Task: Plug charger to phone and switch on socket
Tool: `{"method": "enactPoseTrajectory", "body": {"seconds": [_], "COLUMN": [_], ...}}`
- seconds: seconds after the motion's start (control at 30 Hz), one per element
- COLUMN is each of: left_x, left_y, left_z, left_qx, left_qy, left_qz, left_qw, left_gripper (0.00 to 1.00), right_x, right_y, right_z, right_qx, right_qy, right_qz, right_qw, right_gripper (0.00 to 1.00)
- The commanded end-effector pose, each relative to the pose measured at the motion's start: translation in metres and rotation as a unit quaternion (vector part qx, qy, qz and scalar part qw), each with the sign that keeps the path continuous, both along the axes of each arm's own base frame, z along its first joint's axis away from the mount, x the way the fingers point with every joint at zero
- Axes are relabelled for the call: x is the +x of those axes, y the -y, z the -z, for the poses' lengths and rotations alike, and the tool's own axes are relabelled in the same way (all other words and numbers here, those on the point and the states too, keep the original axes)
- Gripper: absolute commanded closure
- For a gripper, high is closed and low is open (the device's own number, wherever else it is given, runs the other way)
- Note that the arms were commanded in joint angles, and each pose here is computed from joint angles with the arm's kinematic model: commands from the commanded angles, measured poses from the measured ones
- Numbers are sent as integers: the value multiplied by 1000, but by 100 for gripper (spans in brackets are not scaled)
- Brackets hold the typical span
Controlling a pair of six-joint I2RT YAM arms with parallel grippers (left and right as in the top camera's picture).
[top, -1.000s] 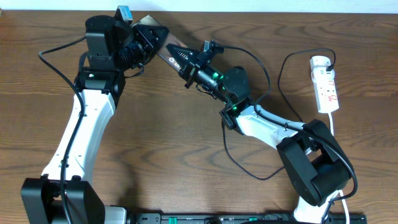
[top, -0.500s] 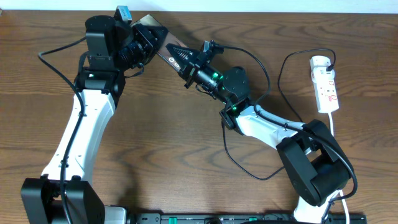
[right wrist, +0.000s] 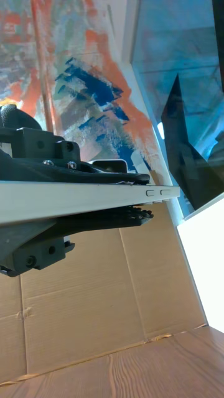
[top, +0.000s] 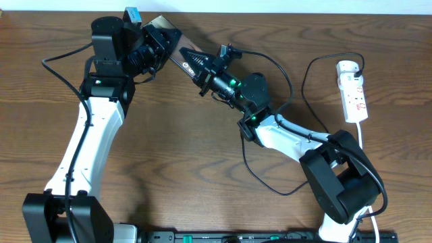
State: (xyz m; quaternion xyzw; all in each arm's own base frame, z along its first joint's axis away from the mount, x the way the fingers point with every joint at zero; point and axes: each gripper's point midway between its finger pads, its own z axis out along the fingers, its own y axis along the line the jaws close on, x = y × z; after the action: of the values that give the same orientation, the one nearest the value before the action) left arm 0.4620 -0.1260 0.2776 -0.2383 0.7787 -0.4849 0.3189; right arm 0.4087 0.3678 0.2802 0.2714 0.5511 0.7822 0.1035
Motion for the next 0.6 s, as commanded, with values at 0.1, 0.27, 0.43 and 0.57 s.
{"method": "enactPoseTrajectory", "body": {"seconds": [0.1, 0.27, 0.43, 0.57], "left_x": [1, 1, 1, 1], "left_y": [3, 3, 3, 3], "left_z": [-2, -2, -2, -2], "left_qx": [35, 38, 38, 38], "left_qy": [34, 37, 37, 37], "left_qz": [16, 18, 18, 18], "left_qw": [999, 998, 998, 998], "left_gripper": [93, 93, 93, 93], "right_x": [-24, -23, -23, -23], "right_y": [-20, -20, -20, -20], "right_z": [-6, -6, -6, -6], "right_qx": [-11, -11, -11, -11], "right_qy": [25, 26, 26, 26], "right_qz": [-51, -48, -48, -48], "right_qw": [998, 998, 998, 998], "right_gripper": [99, 99, 99, 96]}}
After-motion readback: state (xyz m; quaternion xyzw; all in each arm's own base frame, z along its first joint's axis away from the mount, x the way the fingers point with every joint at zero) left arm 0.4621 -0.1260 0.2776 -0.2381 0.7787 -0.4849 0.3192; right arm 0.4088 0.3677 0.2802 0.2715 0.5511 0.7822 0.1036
